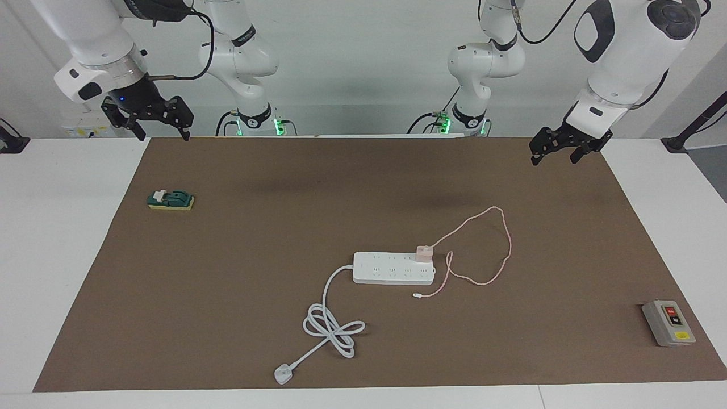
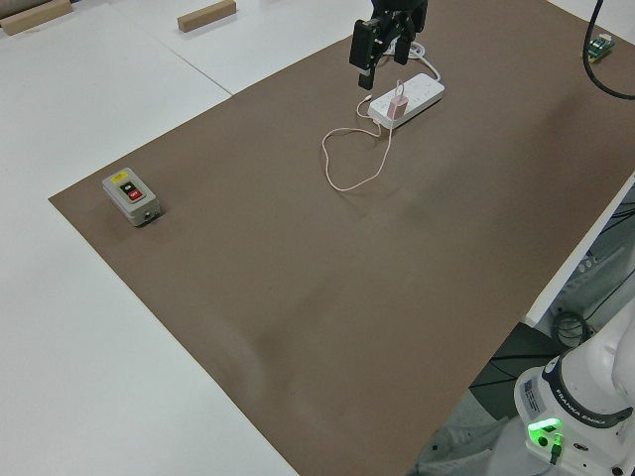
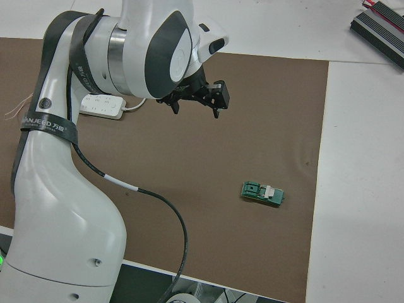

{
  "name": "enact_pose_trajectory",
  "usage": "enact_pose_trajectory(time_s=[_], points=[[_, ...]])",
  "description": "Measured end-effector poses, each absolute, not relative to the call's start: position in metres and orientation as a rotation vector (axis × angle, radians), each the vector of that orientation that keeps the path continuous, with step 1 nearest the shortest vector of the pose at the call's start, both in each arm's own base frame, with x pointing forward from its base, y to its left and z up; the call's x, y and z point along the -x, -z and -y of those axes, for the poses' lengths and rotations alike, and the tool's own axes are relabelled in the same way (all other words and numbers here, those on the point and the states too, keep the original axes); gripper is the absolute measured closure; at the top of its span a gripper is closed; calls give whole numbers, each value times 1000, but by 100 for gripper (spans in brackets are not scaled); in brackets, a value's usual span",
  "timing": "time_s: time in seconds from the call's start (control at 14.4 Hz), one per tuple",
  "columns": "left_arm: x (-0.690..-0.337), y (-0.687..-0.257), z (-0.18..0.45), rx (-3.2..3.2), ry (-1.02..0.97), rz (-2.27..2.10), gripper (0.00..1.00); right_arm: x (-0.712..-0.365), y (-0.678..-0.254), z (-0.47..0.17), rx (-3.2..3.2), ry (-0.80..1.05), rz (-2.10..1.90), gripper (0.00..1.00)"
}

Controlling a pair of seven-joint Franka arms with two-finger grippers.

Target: Unplug charger and place it aside

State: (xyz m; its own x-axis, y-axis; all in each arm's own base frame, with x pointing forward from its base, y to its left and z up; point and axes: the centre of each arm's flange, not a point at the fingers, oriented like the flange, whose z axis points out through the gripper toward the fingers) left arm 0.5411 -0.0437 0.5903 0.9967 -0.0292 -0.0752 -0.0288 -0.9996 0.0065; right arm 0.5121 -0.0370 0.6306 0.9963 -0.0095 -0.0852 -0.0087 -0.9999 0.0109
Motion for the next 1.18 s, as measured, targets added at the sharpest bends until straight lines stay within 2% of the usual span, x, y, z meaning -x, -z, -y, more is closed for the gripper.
enact_pose_trajectory(time_s=[0.9,1.18], points=[[-541,-590,44,-3134,118,45,0,-512,-630,37,-3128,135,19,0],[-541,-590,44,-3134,118,45,0,-515,-619,28,-3161,143,221,0]])
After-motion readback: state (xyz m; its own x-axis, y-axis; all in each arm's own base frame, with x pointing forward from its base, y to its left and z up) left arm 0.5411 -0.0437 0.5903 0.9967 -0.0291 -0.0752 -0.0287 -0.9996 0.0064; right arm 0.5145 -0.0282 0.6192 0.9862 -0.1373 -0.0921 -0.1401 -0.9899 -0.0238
